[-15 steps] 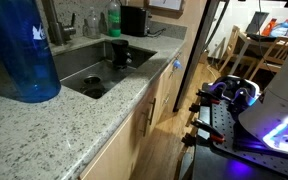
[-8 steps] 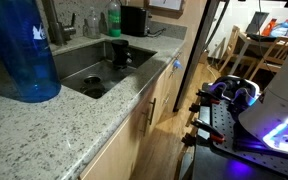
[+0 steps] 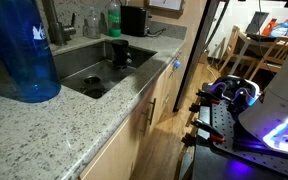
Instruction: Pick the blue bottle on the counter and put it in the sink
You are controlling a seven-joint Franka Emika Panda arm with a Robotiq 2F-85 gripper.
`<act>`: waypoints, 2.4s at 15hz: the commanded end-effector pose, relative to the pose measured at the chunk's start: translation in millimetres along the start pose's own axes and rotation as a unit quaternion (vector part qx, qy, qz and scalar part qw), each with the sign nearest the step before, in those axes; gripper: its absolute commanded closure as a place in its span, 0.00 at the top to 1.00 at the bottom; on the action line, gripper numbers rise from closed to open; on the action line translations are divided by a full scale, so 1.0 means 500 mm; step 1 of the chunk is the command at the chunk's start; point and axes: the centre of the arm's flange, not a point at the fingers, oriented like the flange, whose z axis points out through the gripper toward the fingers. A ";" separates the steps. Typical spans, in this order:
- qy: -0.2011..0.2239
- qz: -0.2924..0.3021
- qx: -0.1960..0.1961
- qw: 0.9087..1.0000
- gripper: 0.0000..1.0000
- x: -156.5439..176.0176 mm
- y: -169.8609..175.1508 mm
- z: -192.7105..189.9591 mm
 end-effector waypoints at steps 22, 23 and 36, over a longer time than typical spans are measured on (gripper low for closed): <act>0.009 -0.060 -0.038 0.997 1.00 0.101 -0.067 0.118; 0.011 -0.060 -0.036 0.997 1.00 0.107 -0.066 0.123; 0.027 -0.085 -0.025 0.996 0.74 0.139 -0.112 0.114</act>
